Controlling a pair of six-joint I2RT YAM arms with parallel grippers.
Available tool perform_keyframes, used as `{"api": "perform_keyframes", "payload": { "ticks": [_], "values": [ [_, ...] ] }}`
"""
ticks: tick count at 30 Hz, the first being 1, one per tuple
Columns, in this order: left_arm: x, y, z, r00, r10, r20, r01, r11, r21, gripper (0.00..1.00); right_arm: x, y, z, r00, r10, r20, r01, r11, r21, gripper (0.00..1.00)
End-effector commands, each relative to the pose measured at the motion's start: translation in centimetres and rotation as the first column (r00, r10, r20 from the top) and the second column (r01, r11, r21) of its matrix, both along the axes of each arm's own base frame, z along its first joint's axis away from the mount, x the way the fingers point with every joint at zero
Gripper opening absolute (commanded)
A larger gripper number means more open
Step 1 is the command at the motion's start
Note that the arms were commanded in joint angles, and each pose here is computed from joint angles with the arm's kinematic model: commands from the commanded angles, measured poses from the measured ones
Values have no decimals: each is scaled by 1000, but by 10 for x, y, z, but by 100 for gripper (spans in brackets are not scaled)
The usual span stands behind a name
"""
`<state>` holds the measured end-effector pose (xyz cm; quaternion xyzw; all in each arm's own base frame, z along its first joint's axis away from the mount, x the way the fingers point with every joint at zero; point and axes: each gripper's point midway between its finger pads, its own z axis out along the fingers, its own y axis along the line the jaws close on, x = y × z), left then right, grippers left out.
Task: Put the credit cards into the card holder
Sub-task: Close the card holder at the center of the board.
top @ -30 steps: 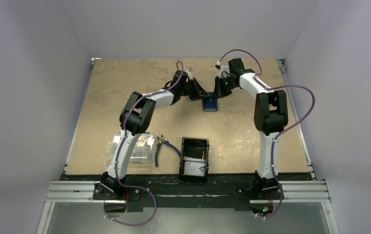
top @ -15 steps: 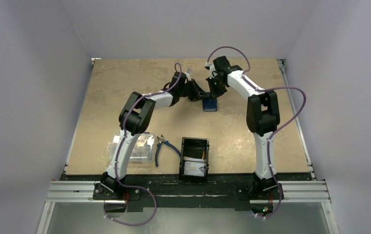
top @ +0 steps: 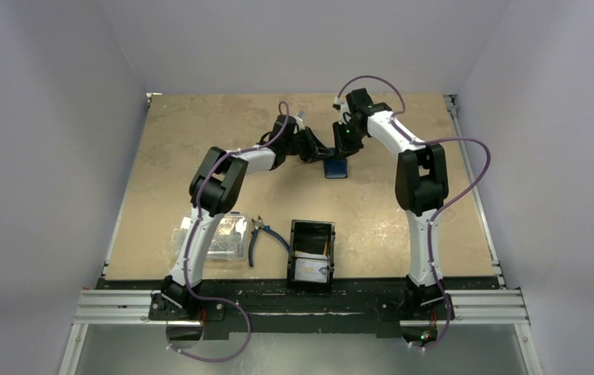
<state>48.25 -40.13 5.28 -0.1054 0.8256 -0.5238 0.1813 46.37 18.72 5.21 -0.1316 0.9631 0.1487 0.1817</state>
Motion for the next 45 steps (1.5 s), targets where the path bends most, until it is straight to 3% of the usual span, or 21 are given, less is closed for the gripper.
{"api": "perform_keyframes", "payload": {
  "ticks": [1, 11, 17, 22, 26, 28, 33, 34, 36, 40, 43, 45],
  "values": [
    [-13, 8, -22, 997, -10, -81, 13, 999, 40, 0, -33, 38, -41, 983, 60, -171, -33, 987, 154, 25],
    [-13, 8, -23, 997, -21, -76, 24, 999, 35, 0, -37, 33, -42, 979, 28, -200, 33, 955, 296, 30],
    [-15, 8, -26, 996, -24, -81, 27, 999, 35, 0, -43, 18, -55, 973, -6, -231, 79, 950, 304, 31],
    [-13, 8, -18, 997, -48, -53, 49, 998, 35, 0, -28, 18, -30, 994, -19, -110, 59, 930, 363, 32],
    [-12, 5, 9, 996, -88, 1, 88, 996, 22, 0, -21, 24, 7, 998, -18, -55, 43, 868, 495, 33],
    [-11, 6, 26, 993, -109, 35, 108, 994, 35, 0, -18, 26, 28, 1000, -25, -15, 29, 845, 534, 38],
    [-14, 8, 56, 985, -145, 90, 143, 989, 30, 2, -13, 14, 61, 995, -64, 78, 19, 881, 473, 63],
    [-16, 9, 60, 984, -154, 95, 152, 988, 27, 2, -15, 12, 65, 994, -59, 90, 12, 891, 454, 71],
    [-18, 13, 64, 981, -165, 101, 162, 986, 31, 3, -17, 5, 75, 991, -52, 120, -2, 912, 410, 97],
    [-22, 20, 71, 978, -176, 115, 172, 984, 40, 5, -21, -15, 107, 972, -80, 222, 5, 948, 317, 99],
    [-28, 21, 71, 975, -188, 116, 183, 982, 48, 8, -17, -44, 128, 919, -179, 351, 124, 977, 175, 99],
    [-31, 22, 66, 976, -193, 105, 189, 981, 47, 12, -17, -56, 129, 869, -332, 365, 261, 937, 231, 99]
  ]
}}
